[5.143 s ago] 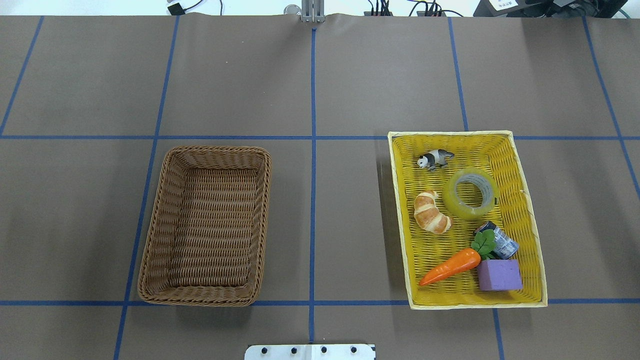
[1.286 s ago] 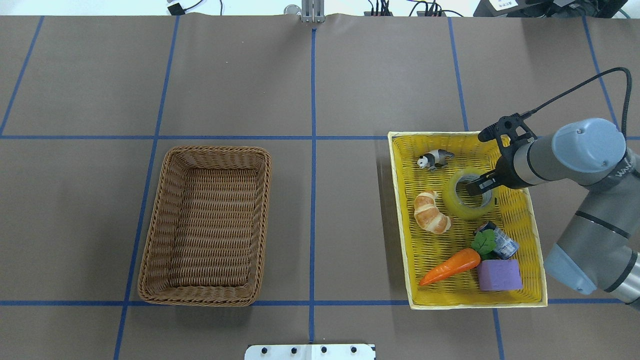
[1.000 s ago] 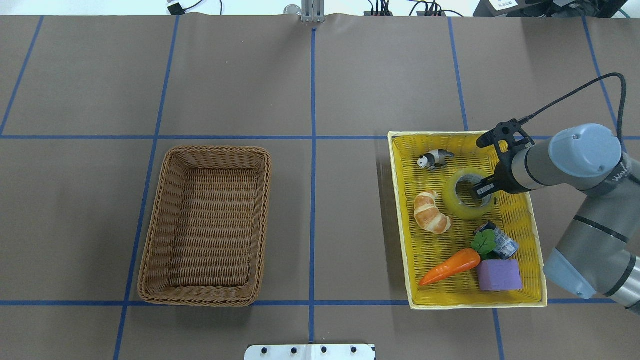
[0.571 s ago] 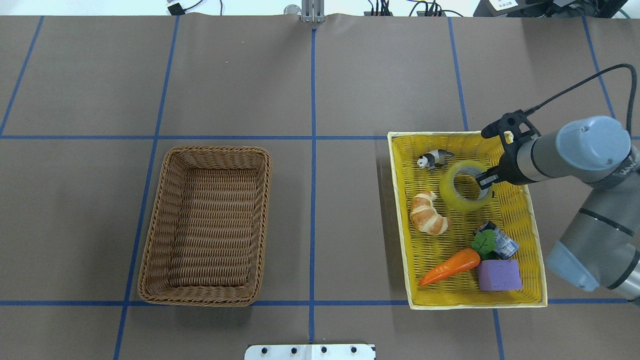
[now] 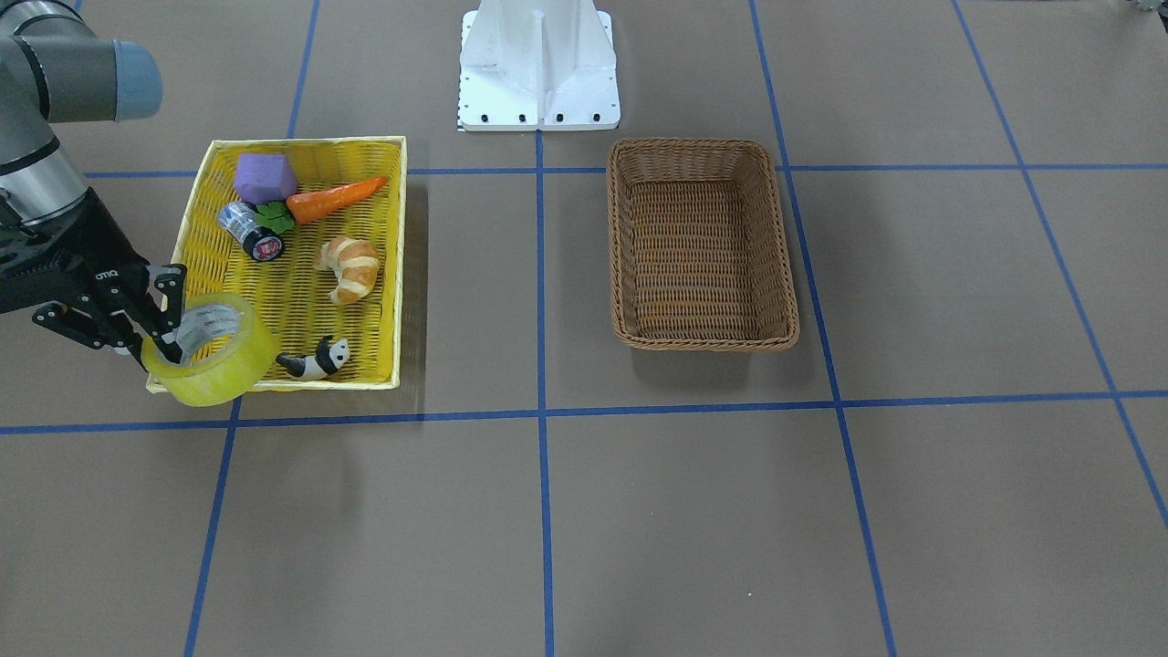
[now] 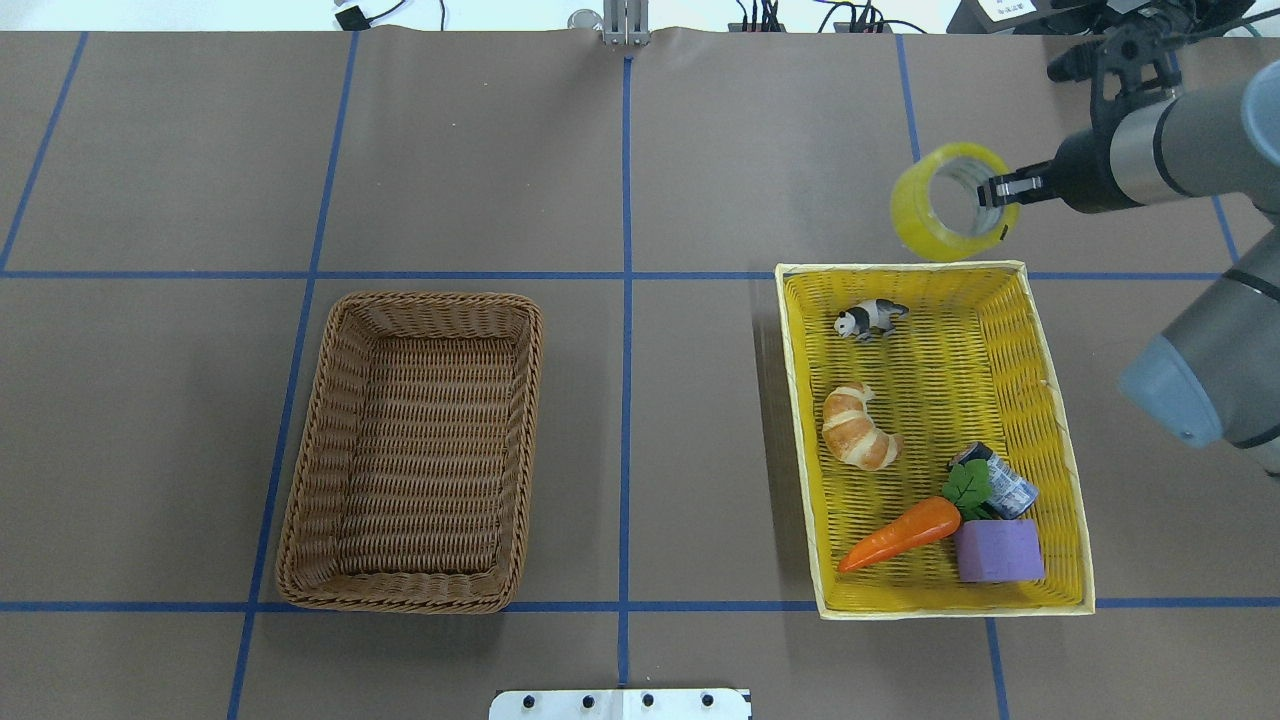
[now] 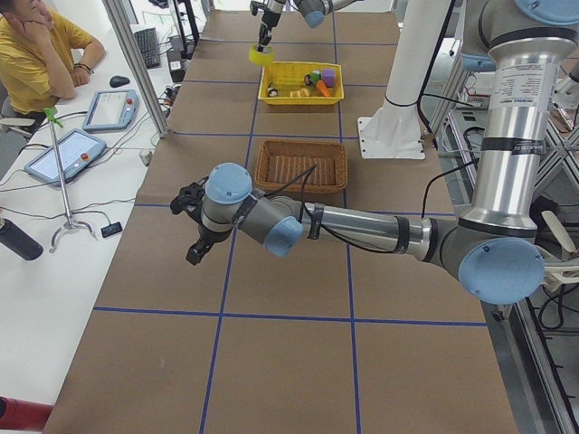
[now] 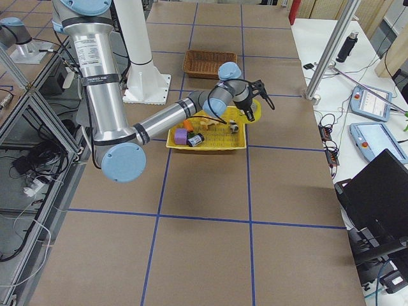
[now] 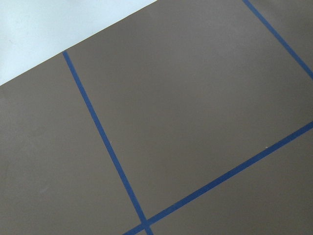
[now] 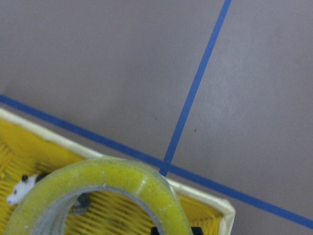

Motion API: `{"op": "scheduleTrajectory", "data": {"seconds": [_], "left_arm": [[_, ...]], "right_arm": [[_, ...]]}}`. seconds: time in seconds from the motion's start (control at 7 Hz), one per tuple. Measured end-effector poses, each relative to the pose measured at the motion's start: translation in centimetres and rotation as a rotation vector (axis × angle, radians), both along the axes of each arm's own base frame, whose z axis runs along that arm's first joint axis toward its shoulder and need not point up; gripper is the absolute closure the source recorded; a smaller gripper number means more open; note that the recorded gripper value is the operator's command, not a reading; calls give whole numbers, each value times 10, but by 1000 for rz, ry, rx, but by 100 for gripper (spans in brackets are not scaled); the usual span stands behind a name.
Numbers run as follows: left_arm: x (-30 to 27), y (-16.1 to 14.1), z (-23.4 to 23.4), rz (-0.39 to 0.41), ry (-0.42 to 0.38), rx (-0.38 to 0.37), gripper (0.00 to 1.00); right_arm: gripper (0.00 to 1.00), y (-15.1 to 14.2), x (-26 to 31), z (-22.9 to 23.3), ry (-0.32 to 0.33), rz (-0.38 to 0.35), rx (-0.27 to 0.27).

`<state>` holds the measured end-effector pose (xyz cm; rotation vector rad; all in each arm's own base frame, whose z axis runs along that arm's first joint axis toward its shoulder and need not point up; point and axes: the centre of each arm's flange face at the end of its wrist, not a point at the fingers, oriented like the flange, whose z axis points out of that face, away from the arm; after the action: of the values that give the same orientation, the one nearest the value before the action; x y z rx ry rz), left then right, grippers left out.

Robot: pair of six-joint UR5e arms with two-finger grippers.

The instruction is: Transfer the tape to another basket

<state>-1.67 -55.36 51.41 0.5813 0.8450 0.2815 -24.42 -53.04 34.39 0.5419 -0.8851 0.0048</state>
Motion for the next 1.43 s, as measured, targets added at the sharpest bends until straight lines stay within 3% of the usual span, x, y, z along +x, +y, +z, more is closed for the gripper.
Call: {"op": "scheduleTrajectory", "data": {"seconds": [0.14,0.43,0.71,1.14,1.43], "left_arm": [[33,-8,-31,-20,98,-17,1],[130,-26,-122,-57,316,-85,1],[198,-23,-209,-25,509,-128,1],[328,35,-285,68,756,-32,1],[387,59,-325,75,849,13,1]], "right_arm": [[100,-10,-11,-34,-64,40,-8],[100,-23,-64,-96,-134,100,16],[100,-19,-108,-138,-181,152,48],[100,-24,-175,-170,-327,151,129],[100,-15,-196,-195,-387,122,159]]}}
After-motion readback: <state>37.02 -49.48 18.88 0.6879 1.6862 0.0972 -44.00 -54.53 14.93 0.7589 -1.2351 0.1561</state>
